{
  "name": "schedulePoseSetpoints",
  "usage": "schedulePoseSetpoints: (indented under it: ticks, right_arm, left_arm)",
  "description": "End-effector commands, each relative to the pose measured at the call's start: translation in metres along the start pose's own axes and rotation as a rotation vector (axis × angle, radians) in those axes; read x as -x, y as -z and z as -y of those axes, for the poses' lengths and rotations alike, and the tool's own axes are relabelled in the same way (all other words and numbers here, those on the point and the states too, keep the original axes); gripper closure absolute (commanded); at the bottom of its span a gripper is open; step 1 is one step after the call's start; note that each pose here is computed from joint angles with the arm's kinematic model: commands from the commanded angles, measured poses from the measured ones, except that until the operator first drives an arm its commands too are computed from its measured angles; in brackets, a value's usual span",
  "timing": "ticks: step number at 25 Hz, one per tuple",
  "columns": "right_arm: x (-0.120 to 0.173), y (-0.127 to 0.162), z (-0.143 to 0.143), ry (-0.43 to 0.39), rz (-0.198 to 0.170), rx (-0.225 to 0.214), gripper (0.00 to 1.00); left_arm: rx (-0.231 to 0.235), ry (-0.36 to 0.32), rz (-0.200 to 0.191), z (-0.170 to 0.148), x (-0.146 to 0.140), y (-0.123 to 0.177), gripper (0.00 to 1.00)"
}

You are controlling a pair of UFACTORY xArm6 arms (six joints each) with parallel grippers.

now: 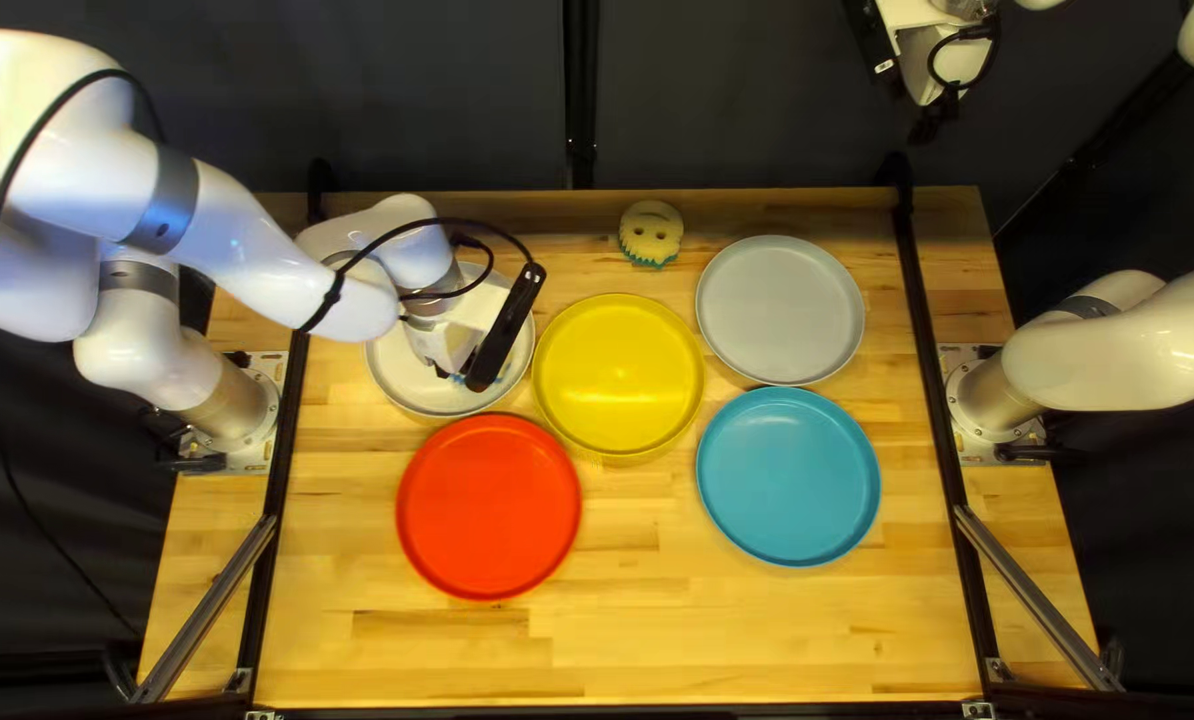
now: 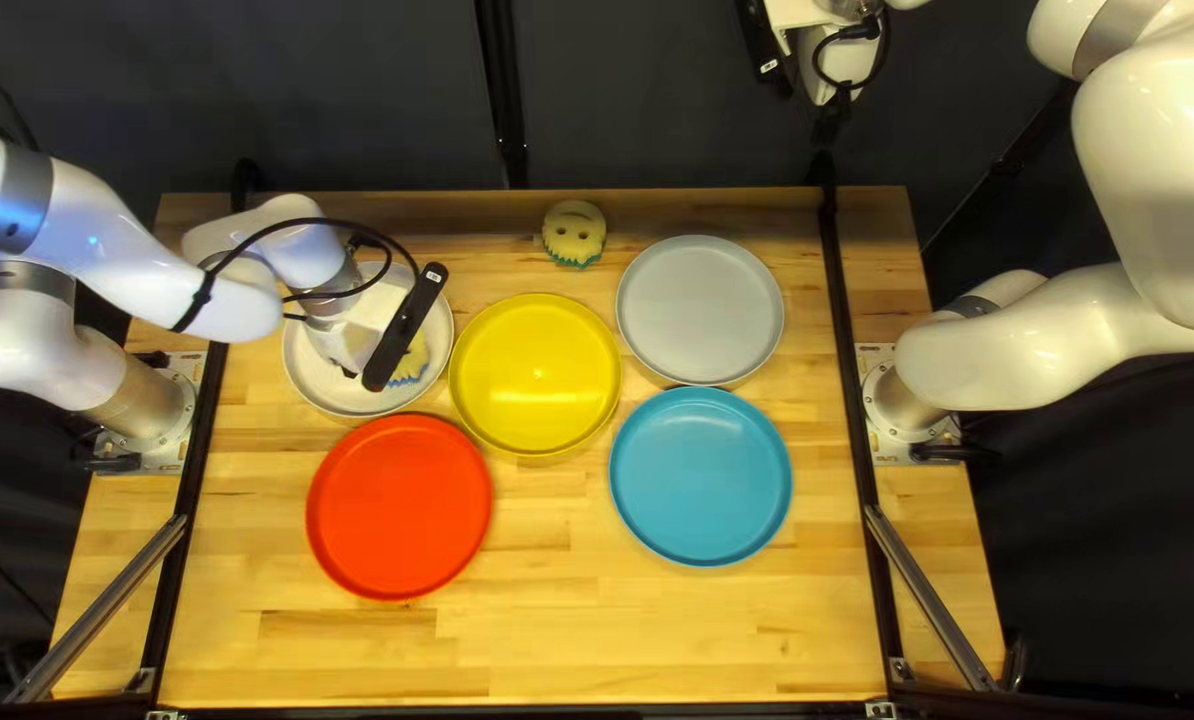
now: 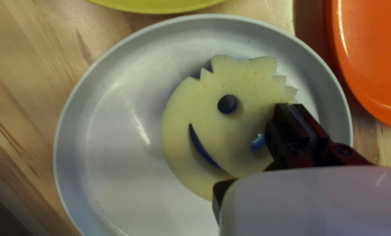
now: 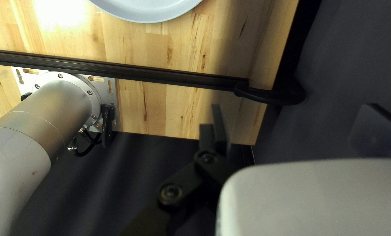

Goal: Pick up sponge and scrub the plate

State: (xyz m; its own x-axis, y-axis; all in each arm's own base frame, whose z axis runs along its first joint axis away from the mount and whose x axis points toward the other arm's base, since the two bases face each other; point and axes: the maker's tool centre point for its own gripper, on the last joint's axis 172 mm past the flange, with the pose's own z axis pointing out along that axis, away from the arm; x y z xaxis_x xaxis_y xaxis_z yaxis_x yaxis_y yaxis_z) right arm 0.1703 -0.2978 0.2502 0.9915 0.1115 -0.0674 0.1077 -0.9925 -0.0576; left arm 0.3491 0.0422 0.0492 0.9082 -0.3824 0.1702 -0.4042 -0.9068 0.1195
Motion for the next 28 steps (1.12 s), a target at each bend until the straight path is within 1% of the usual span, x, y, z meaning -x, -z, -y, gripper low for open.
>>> schedulePoseSetpoints:
  ticks: [1,10,13,14,16,19,21,24,28]
  right_arm:
    - [0.0,0.0,0.0,0.0,0.0,0.0,0.0]
    - [0.0,0.0,0.0,0.0,0.0,0.0,0.0]
    - [0.0,0.0,0.0,0.0,0.0,0.0,0.0]
    - [0.0,0.0,0.0,0.0,0.0,0.0,0.0]
    - [0.0,0.0,0.0,0.0,0.0,0.0,0.0]
    - [0.0,0.0,0.0,0.0,0.0,0.0,0.0]
    - [0.0,0.0,0.0,0.0,0.0,0.0,0.0]
    - [0.0,0.0,0.0,0.0,0.0,0.0,0.0]
    - [0.0,0.0,0.0,0.0,0.0,0.0,0.0]
  left_arm:
    - [0.004,0.002,0.005,-0.013,0.013,0.004,1.0]
    - [0.012,0.038,0.012,-0.042,0.047,0.005,1.0]
    - [0.018,0.053,0.004,-0.045,0.055,0.004,1.0]
    - [0.022,0.059,-0.005,-0.042,0.055,0.002,1.0]
    - [0.025,0.07,-0.023,-0.035,0.051,-0.001,1.0]
    - [0.025,0.082,-0.056,-0.02,0.037,-0.004,1.0]
    - [0.024,0.083,-0.07,-0.011,0.029,-0.004,1.0]
    - [0.022,0.083,-0.087,0.003,0.018,-0.004,1.0]
    - [0.02,0.081,-0.1,0.013,0.01,-0.003,1.0]
